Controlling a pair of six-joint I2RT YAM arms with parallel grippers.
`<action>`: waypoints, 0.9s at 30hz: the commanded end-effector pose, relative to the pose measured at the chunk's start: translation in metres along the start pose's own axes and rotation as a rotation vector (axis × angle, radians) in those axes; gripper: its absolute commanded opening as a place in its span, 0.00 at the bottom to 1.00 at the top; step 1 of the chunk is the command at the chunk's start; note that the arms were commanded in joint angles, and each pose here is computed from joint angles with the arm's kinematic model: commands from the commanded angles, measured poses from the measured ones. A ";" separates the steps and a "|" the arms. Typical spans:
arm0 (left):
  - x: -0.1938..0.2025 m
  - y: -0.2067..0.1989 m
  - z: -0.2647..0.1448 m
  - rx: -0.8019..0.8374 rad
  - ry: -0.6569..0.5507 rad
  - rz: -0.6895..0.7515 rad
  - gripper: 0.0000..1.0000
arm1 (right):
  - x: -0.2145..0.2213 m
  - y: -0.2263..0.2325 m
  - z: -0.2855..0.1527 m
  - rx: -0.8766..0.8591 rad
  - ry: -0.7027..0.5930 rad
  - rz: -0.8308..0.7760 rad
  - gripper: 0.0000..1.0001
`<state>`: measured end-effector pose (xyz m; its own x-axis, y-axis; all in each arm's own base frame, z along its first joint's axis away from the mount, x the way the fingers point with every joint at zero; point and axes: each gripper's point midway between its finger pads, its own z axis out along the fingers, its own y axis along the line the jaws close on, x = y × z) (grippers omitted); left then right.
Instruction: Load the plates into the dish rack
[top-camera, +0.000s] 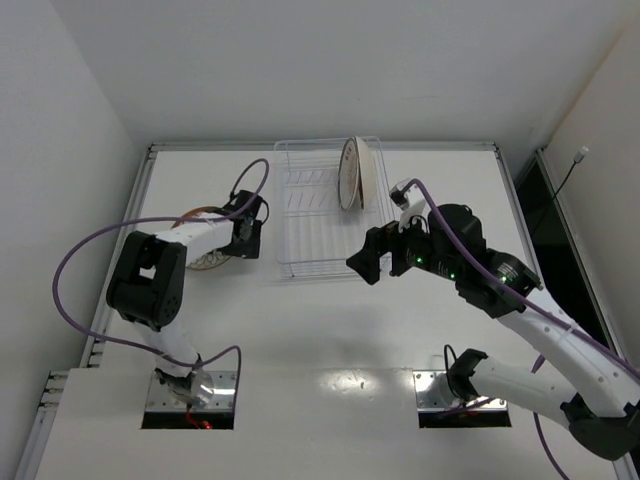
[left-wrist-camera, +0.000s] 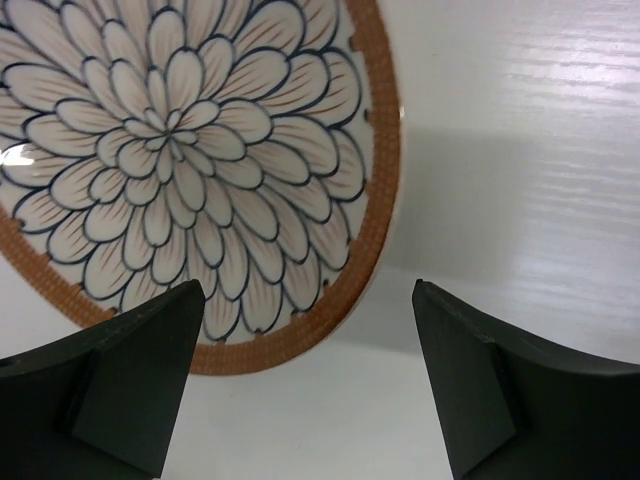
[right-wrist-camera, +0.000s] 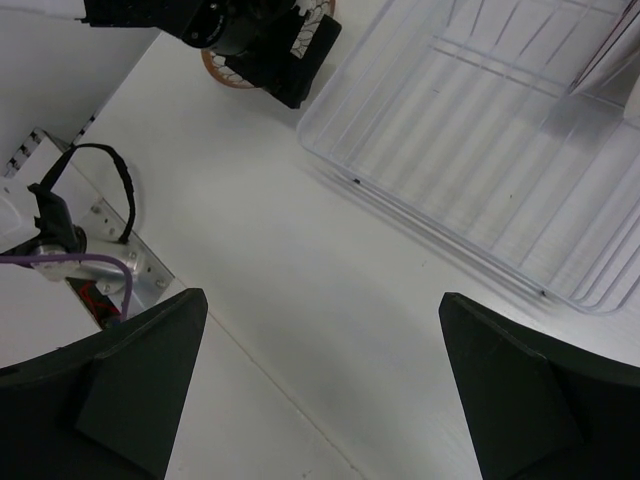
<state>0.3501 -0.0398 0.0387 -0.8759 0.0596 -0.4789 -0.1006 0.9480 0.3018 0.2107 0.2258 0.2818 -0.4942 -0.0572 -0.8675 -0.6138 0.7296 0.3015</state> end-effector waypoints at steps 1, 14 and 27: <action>-0.025 -0.008 0.007 0.034 -0.030 -0.006 0.83 | -0.009 0.007 0.003 -0.038 -0.015 -0.023 1.00; -0.003 -0.003 0.034 -0.020 0.075 0.048 0.12 | -0.015 0.007 0.006 -0.023 -0.003 -0.030 1.00; -0.074 0.018 -0.054 0.064 -0.185 -0.135 0.00 | -0.016 -0.007 -0.020 0.064 -0.016 -0.038 1.00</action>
<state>0.3652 -0.0186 0.0523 -0.8830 0.1236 -0.4528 -0.0782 0.9125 0.4015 0.2117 0.2204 0.2750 -0.5215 -0.1132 -0.8457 -0.5988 0.7546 0.2682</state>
